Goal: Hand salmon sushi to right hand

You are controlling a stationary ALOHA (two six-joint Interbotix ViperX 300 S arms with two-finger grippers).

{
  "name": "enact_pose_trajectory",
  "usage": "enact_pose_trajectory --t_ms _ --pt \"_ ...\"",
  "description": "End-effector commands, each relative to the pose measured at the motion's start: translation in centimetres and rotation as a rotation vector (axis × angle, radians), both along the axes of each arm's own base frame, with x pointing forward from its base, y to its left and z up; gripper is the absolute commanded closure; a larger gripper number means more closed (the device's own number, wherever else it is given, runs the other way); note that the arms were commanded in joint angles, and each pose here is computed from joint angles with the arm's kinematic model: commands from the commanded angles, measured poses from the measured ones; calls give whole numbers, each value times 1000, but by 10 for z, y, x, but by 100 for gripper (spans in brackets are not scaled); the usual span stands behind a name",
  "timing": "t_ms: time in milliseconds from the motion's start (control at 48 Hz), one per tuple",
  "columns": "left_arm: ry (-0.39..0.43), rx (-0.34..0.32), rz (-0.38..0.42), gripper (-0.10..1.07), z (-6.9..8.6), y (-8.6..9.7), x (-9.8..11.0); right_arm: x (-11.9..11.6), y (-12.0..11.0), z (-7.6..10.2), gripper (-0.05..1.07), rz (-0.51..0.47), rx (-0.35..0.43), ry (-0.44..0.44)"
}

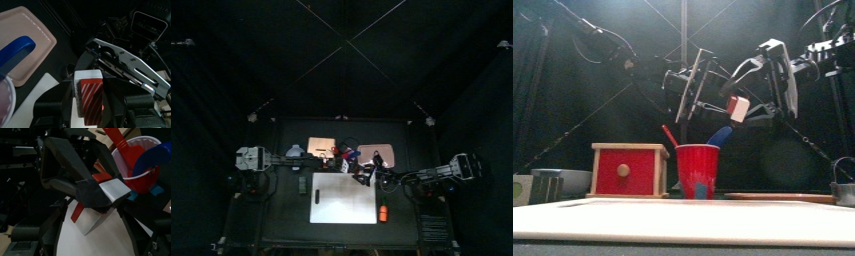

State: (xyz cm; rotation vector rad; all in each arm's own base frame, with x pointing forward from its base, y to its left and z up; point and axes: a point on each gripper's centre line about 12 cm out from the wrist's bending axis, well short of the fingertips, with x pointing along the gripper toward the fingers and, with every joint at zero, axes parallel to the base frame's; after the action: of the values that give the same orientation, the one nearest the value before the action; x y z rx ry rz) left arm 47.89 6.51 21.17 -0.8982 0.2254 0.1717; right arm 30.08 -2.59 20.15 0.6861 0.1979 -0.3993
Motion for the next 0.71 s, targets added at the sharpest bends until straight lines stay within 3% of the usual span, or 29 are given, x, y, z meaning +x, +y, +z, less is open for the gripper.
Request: enact_pose_trajectory --t_ms 0,167,479,688 --pt "-56 15 -1 48 22 1 -1 4 0 12 1 -4 0 -41" --pt "-56 23 6 48 22 3 -1 3 0 10 12 -8 6 -35" --pt "-54 39 1 47 22 3 -2 3 1 10 50 -3 2 -36" --pt "-49 66 -9 40 21 2 -3 4 1 13 60 0 -2 -43"
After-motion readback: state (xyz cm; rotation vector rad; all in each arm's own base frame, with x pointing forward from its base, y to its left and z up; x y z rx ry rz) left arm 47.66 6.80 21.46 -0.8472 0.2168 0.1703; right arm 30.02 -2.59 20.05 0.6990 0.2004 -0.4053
